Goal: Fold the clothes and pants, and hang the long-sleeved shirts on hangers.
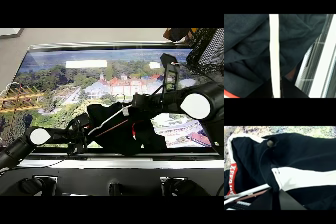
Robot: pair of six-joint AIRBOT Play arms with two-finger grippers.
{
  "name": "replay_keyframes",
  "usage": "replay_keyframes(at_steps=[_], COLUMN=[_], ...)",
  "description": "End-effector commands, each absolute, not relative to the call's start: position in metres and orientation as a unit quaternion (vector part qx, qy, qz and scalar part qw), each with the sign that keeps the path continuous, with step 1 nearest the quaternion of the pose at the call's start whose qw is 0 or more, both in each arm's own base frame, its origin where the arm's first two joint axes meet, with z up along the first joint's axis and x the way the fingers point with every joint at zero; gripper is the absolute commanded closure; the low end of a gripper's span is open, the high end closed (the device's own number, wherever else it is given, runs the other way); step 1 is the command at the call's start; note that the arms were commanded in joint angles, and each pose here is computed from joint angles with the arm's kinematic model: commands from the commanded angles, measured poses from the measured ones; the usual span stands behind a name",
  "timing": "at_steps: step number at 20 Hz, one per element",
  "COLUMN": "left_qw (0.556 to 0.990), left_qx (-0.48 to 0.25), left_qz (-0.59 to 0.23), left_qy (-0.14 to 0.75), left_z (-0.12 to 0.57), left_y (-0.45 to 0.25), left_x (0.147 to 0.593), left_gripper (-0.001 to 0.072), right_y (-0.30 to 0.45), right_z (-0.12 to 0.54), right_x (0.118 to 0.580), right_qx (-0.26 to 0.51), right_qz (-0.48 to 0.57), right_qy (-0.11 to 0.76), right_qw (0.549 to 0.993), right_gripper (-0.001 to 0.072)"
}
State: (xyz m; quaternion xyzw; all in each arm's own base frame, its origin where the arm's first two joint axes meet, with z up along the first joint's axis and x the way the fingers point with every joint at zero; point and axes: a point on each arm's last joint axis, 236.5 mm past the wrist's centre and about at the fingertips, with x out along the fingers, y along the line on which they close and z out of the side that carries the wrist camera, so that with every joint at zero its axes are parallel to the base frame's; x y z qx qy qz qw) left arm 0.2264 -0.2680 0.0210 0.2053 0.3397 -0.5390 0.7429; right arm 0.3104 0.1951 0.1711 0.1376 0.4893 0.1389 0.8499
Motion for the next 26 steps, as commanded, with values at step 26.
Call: replay_keyframes(at_steps=[26], left_qw=[0.740], left_qx=[0.225], left_qz=[-0.550], left_qy=[0.315], left_z=[0.040], left_y=[-0.295], left_x=[0.242], left_gripper=[0.0676], right_y=[0.193], right_z=[0.211], right_x=[0.307], right_qx=[0.149], right_qz=[0.150], right_qy=[0.459], right_qw=[0.863], right_gripper=[0.0601])
